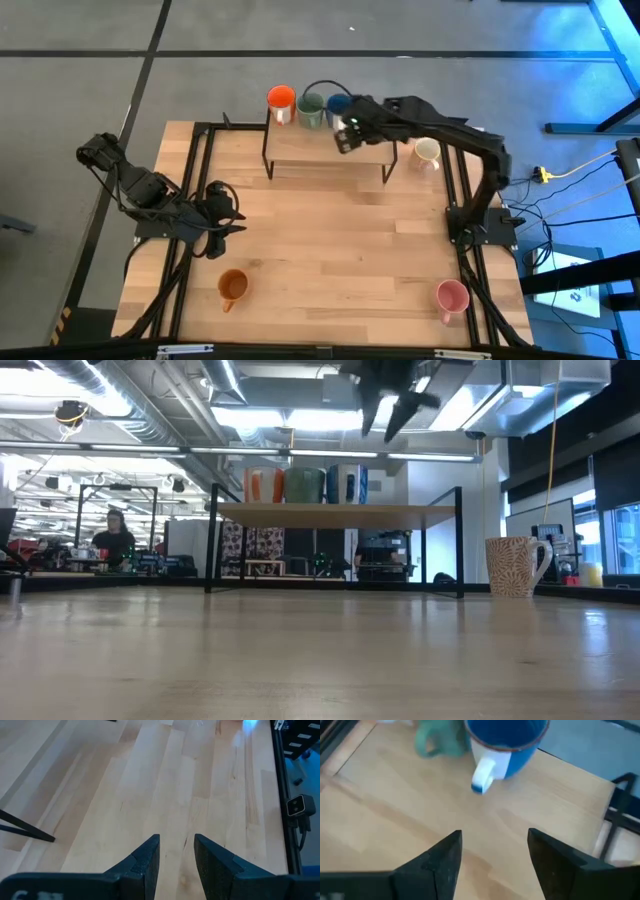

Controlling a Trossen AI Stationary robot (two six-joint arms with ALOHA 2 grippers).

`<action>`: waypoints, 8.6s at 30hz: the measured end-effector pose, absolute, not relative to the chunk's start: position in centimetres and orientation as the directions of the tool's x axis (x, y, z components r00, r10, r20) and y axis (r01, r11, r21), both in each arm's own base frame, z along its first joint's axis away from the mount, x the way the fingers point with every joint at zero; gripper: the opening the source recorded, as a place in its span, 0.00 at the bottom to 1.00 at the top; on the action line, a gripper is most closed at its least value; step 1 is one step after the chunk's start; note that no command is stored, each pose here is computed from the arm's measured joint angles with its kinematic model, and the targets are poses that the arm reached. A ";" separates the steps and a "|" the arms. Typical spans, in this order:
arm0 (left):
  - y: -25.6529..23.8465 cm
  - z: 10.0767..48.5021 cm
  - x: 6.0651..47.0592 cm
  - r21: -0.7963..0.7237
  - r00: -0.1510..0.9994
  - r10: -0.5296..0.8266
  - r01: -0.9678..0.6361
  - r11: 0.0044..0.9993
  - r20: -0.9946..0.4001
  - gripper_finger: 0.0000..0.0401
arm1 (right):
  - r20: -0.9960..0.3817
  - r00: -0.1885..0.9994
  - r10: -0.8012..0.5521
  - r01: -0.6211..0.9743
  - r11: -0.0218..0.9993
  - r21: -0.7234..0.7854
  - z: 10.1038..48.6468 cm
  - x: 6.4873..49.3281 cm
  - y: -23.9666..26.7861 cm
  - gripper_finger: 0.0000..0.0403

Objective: Place coffee mugs
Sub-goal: Put the patterned yellow mug on the shelf

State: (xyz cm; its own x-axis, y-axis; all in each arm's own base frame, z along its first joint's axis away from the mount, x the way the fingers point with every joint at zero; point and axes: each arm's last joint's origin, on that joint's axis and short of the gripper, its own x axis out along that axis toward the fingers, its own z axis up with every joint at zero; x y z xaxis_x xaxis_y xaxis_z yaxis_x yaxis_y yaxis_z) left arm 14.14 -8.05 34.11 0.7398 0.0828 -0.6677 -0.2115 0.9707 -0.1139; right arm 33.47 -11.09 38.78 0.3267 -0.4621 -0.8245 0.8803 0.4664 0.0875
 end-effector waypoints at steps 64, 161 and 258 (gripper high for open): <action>-4.2 34.5 16.0 -0.123 0.719 0.322 -0.492 0.862 -0.615 0.29 | -0.939 0.085 -0.332 0.947 0.320 -0.027 20.7 9.5 -14.1 0.53; -3.3 35.5 13.6 0.134 0.750 0.323 -0.303 0.943 -0.577 0.29 | -0.724 0.536 -0.434 0.797 0.542 0.266 34.1 46.1 -5.8 0.10; 8.3 29.5 16.8 0.038 0.591 0.677 -0.741 0.671 -0.439 0.45 | -0.707 0.548 -0.448 0.641 0.767 0.011 32.3 46.1 -9.8 0.51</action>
State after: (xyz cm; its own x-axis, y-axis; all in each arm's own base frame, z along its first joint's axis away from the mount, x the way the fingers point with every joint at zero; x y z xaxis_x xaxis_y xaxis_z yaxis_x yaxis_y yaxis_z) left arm 16.79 8.31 29.49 0.5906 0.6771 -0.4391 -0.7409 0.6706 0.0376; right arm 46.10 -9.83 32.31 0.5476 -0.4478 -0.7068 0.6411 0.7674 0.0106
